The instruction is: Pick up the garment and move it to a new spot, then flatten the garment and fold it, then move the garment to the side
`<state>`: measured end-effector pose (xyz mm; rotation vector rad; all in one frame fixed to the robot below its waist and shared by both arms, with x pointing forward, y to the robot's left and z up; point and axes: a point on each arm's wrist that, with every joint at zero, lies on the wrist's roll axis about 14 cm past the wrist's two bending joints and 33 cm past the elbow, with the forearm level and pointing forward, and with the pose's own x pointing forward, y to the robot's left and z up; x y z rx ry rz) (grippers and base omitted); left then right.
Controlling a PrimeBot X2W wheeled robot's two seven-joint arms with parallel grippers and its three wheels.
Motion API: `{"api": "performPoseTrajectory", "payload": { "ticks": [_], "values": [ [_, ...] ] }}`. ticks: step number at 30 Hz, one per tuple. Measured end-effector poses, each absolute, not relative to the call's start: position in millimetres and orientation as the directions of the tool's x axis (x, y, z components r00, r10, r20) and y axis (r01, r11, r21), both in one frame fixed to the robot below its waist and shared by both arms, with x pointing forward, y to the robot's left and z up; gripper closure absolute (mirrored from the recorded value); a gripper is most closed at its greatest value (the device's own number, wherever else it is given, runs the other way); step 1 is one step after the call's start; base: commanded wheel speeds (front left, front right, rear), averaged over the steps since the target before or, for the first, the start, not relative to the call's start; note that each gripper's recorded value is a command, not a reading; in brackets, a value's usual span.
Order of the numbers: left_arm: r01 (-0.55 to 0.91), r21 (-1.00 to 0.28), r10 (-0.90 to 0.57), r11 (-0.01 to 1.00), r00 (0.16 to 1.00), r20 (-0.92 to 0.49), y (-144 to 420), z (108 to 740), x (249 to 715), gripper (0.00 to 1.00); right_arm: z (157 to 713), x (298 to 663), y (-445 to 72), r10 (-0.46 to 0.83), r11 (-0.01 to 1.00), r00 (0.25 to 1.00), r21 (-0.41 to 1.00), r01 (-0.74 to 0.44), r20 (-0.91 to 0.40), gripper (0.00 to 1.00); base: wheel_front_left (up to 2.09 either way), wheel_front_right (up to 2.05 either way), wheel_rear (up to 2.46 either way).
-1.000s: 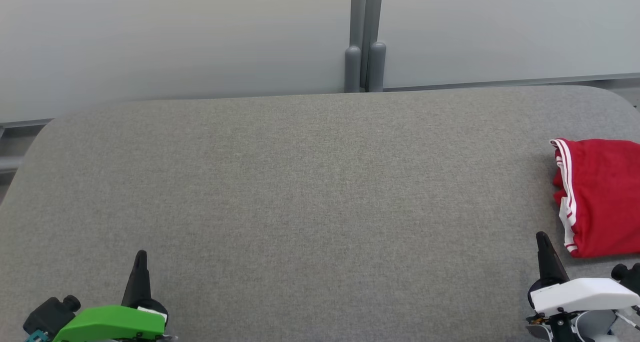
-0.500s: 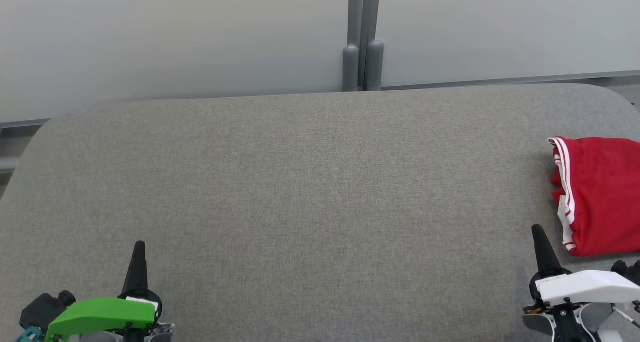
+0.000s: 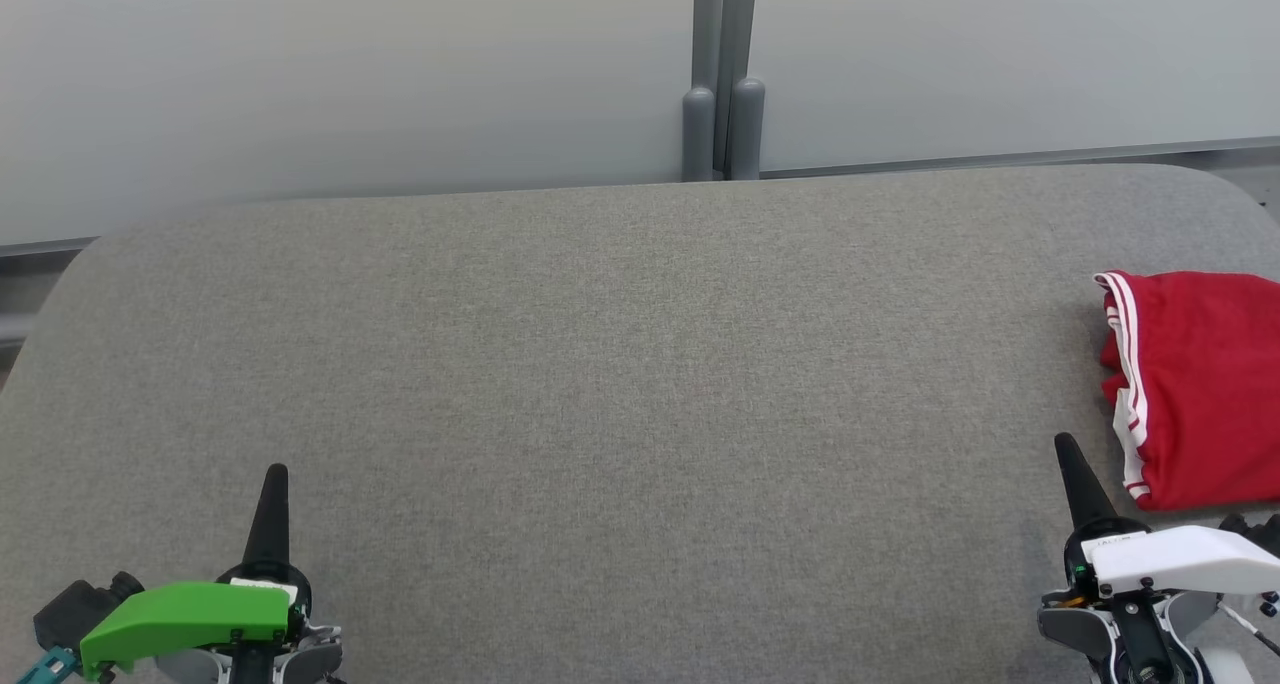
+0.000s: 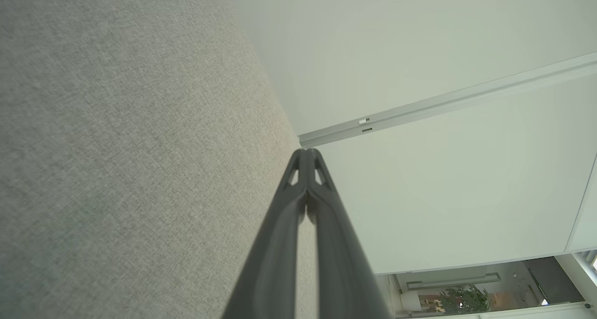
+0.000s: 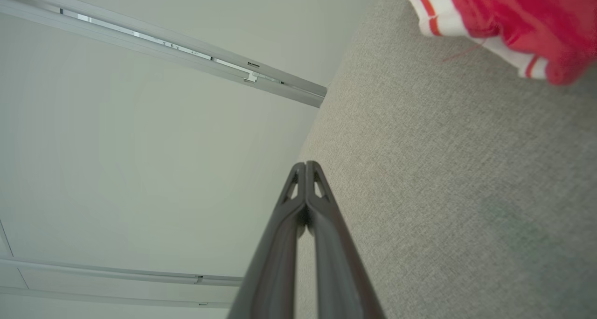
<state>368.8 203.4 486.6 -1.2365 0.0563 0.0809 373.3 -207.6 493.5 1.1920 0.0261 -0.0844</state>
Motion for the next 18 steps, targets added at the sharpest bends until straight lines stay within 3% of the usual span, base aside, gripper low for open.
{"api": "performPoseTrajectory", "payload": {
  "ticks": [18],
  "values": [
    [-0.057, -0.981, 0.017, 0.185, 0.998, -0.054, 201.9, 497.3, 376.5, 1.00, 501.1, 379.1, -204.2, -0.029, 0.214, 0.999, 0.976, 0.048, -0.042, 1.00, 0.00, 0.00, 0.00]
  ]
}}
